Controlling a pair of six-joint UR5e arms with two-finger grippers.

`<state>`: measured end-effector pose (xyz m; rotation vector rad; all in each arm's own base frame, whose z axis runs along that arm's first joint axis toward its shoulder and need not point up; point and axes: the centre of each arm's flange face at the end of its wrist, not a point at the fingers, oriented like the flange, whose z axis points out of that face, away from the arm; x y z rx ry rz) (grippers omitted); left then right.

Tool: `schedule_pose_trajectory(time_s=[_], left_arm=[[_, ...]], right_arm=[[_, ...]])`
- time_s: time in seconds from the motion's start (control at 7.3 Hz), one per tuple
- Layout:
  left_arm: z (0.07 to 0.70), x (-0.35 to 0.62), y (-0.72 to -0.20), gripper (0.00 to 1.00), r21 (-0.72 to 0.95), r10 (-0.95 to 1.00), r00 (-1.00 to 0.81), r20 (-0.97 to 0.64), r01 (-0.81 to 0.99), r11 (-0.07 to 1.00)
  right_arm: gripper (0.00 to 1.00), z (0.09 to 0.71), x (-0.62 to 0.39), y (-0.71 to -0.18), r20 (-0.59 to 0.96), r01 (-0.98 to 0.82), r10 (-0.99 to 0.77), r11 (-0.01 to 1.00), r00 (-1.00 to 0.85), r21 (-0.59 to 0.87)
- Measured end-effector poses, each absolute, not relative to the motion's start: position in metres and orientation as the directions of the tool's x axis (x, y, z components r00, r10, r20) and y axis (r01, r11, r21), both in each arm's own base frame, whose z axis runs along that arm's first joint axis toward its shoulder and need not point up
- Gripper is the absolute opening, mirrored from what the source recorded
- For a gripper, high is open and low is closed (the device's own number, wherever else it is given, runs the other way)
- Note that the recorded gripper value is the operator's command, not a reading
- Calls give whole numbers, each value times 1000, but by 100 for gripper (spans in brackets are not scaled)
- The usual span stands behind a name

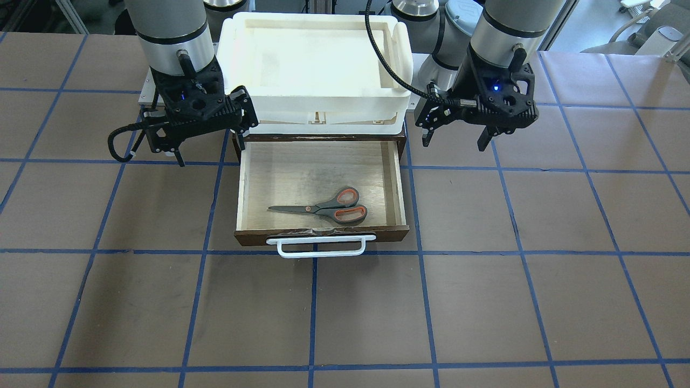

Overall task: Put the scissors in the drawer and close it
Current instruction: 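Raise the right gripper out of the drawer back toward its start, then reach the left gripper over the drawer's far edge near the handle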

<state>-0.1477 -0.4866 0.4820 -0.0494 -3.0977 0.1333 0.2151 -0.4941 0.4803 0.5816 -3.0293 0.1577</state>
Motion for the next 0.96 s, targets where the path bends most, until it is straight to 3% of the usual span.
schedule_pose_trajectory(time_s=[0.96], left_arm=[[399,-289,-608,100,-158,-27,-999,24,-31,987]], right_arm=[[100,482,137,-515,59,-175,-171,981,-984,-81]])
